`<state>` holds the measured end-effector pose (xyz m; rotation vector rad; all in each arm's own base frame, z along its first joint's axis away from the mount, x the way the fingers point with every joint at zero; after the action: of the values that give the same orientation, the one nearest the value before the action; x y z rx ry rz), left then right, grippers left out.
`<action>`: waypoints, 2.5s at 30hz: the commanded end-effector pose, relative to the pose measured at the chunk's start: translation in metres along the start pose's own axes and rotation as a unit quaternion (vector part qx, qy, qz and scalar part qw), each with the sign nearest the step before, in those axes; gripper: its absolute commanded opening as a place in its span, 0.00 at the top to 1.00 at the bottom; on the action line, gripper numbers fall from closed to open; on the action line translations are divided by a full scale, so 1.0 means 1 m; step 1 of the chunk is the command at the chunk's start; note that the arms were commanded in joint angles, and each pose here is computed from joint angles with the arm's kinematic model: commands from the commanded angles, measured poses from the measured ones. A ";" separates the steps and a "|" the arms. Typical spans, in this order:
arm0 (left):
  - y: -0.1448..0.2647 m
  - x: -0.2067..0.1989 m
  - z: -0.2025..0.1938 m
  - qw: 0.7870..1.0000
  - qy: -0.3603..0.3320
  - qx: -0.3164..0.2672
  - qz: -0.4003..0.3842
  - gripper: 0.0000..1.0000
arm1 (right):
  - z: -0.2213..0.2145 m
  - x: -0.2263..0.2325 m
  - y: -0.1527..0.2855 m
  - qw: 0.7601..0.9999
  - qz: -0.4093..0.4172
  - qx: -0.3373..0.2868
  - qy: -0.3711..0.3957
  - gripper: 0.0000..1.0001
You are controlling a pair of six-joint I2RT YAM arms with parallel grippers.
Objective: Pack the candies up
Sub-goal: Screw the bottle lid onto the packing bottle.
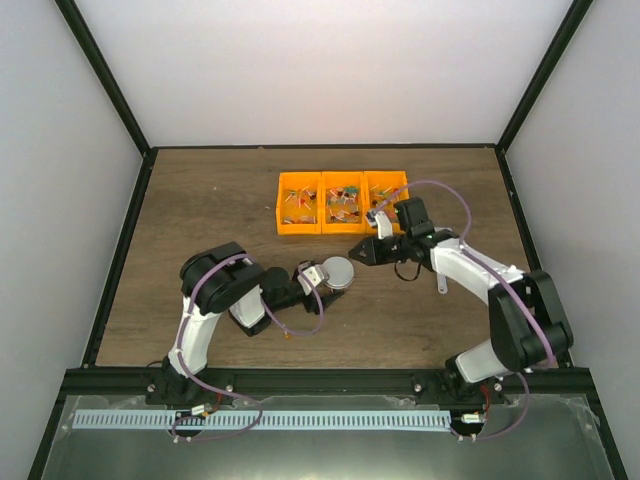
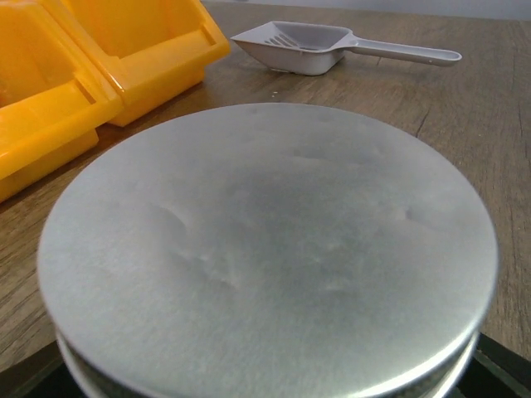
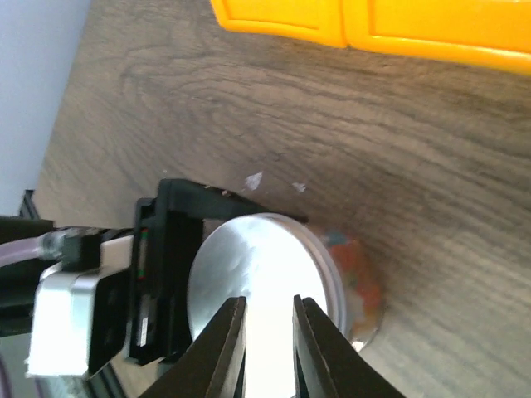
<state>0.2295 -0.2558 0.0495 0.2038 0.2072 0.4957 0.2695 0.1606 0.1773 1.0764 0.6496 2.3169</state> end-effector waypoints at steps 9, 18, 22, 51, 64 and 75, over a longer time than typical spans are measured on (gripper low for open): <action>0.007 -0.009 -0.038 0.994 0.021 0.103 -0.039 0.18 | 0.016 -0.014 -0.031 0.997 -0.026 0.044 0.056 0.83; 0.008 -0.008 -0.039 0.994 0.028 0.102 -0.034 0.18 | 0.019 -0.009 -0.049 0.996 -0.013 0.060 0.063 0.84; 0.008 -0.008 -0.038 0.994 0.034 0.098 -0.033 0.18 | 0.013 -0.009 -0.057 0.995 -0.008 0.073 0.063 0.85; 0.003 -0.003 -0.033 0.995 0.043 0.089 -0.009 0.19 | -0.068 -0.004 -0.037 0.994 0.020 0.111 0.007 0.95; 0.000 -0.002 -0.034 0.995 0.048 0.088 -0.010 0.19 | -0.100 0.006 -0.021 0.993 0.043 0.106 -0.026 0.99; 0.001 -0.004 -0.036 0.995 0.043 0.092 -0.018 0.19 | -0.087 0.019 -0.003 0.997 0.024 0.072 -0.024 0.99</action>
<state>0.2119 -0.2649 0.0498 0.2106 0.1990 0.3338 0.2201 0.1505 0.1398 0.9826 0.6704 2.2954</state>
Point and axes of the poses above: each gripper's point midway between its finger pads, its own y axis back along the fingers, its own x axis along the line the jaws close on, z = x × y, the point moved 9 cm from there along y, back along the fingers, and after that the axes turned 9 degrees about y, right-handed, at the moved point
